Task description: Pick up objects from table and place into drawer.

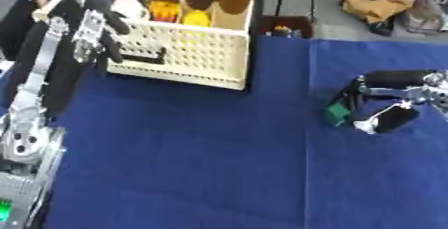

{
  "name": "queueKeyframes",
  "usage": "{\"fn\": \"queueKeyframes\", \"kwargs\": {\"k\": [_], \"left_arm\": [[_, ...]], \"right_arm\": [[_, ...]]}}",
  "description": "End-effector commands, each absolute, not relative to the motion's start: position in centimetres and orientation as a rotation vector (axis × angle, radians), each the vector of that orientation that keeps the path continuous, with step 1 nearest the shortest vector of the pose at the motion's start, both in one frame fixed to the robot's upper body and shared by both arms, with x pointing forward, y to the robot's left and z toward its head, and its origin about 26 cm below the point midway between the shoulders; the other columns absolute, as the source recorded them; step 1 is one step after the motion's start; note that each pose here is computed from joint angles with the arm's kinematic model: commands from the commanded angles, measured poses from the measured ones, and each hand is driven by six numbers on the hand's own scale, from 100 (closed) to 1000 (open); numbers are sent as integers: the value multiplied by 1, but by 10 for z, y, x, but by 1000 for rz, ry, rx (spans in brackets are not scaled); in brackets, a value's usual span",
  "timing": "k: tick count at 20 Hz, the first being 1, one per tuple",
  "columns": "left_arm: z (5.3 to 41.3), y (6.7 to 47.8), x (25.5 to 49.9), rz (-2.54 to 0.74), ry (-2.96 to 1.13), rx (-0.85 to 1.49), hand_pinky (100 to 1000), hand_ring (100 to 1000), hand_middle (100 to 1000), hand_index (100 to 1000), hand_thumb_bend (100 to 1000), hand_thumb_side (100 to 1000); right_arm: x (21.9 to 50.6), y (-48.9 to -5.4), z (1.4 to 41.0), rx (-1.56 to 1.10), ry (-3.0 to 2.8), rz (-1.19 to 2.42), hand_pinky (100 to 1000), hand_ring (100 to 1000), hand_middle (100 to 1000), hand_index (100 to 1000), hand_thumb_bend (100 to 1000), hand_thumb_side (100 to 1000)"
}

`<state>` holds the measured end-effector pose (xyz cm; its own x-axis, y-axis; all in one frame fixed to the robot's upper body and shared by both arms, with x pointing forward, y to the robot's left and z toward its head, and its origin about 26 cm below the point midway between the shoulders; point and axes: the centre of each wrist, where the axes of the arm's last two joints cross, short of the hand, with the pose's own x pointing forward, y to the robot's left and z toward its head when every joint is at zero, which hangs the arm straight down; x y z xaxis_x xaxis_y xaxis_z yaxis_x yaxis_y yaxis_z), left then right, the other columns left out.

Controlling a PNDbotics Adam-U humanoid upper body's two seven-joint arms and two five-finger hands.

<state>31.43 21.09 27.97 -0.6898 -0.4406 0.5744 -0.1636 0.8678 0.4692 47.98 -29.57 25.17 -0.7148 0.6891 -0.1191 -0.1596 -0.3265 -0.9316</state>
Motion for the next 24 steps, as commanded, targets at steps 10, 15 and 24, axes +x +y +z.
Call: {"fn": "queueKeyframes", "kwargs": {"k": [10, 15, 24], "left_arm": [[284, 211, 311, -503, -2331, 432, 171, 357, 498, 880, 100, 956], [283, 211, 311, -506, -2325, 430, 171, 358, 499, 879, 100, 958], [282, 212, 311, -517, -2315, 431, 171, 357, 500, 879, 100, 960]], "right_arm": [[478, -305, 257, -458, -1173, 2503, 526, 563, 463, 714, 100, 416], [478, -306, 258, -452, -1195, 2494, 519, 555, 454, 688, 100, 413], [474, -306, 277, -577, -1072, 2556, 607, 692, 608, 951, 115, 458]]}}
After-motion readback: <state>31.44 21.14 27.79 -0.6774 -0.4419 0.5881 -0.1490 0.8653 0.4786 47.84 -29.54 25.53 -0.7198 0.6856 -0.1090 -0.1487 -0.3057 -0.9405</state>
